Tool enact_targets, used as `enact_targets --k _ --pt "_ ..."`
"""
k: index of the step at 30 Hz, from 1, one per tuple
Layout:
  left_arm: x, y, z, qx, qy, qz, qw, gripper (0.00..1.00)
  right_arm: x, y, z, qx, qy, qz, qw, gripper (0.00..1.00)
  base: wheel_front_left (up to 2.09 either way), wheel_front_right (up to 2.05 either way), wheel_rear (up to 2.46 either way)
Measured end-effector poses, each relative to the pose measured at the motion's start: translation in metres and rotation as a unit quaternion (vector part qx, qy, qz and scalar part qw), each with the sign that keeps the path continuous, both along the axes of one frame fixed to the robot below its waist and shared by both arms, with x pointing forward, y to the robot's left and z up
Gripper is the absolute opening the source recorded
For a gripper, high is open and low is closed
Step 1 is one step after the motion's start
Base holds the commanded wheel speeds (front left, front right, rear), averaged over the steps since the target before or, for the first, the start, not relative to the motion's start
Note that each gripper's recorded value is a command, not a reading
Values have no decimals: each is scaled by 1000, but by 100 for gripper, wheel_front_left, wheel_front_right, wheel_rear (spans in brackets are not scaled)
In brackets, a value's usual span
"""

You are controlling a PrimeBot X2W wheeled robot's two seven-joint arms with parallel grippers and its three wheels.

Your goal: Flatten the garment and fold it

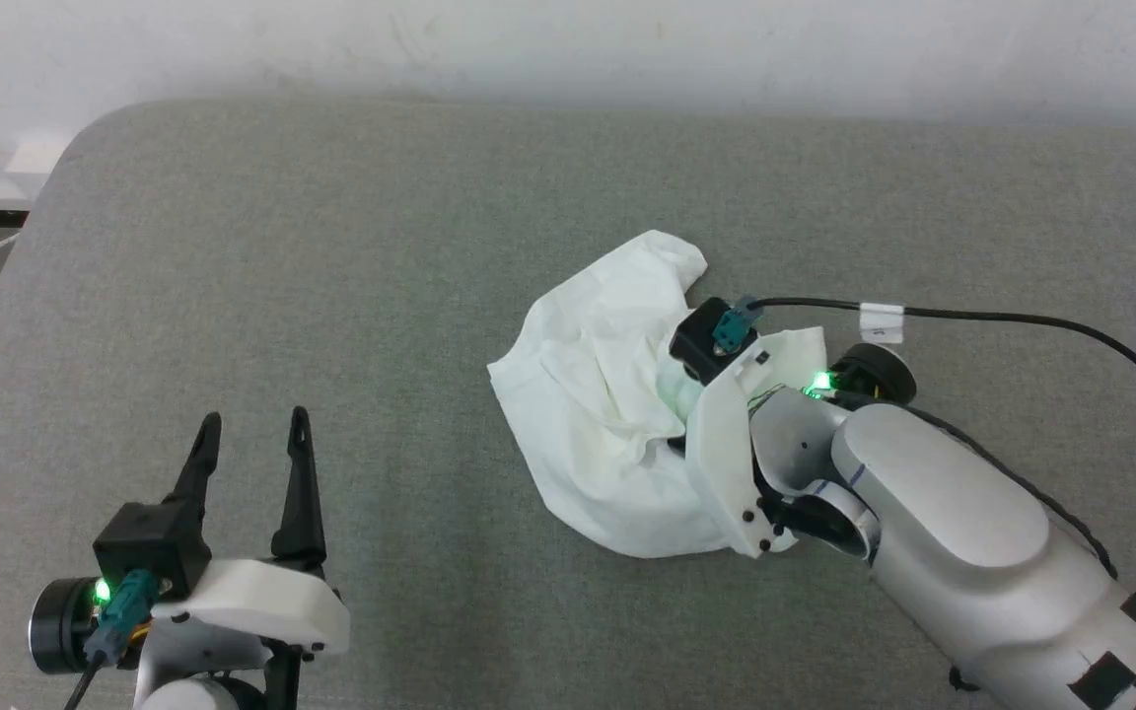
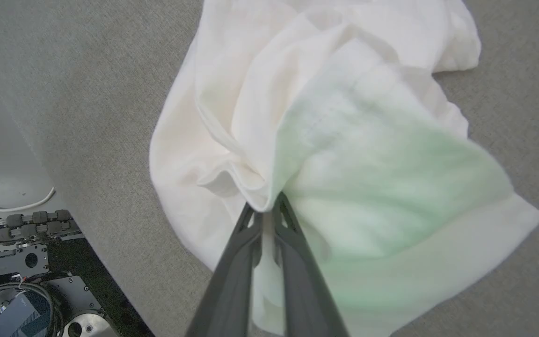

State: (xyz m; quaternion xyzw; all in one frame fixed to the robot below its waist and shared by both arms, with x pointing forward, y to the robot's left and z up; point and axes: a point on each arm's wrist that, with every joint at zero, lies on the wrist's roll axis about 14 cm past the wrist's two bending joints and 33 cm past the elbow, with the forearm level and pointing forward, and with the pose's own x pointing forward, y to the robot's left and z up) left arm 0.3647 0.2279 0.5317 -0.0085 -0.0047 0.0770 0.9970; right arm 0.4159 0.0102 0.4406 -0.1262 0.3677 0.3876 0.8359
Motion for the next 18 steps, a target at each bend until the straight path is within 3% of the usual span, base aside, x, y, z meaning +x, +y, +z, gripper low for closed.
enact_targets --k 7,13,18 --pt "3 -2 -2 0 1 -4 1000 100 26 -13 14 38 -40 -42 998 0 0 0 0" --pt "3 -6 0 -2 -3 -7 1000 100 61 -48 40 76 -93 -113 986 0 0 0 0" --pt "5 -10 -2 -5 -1 -11 1000 100 94 -116 50 74 -133 -210 966 0 0 0 0"
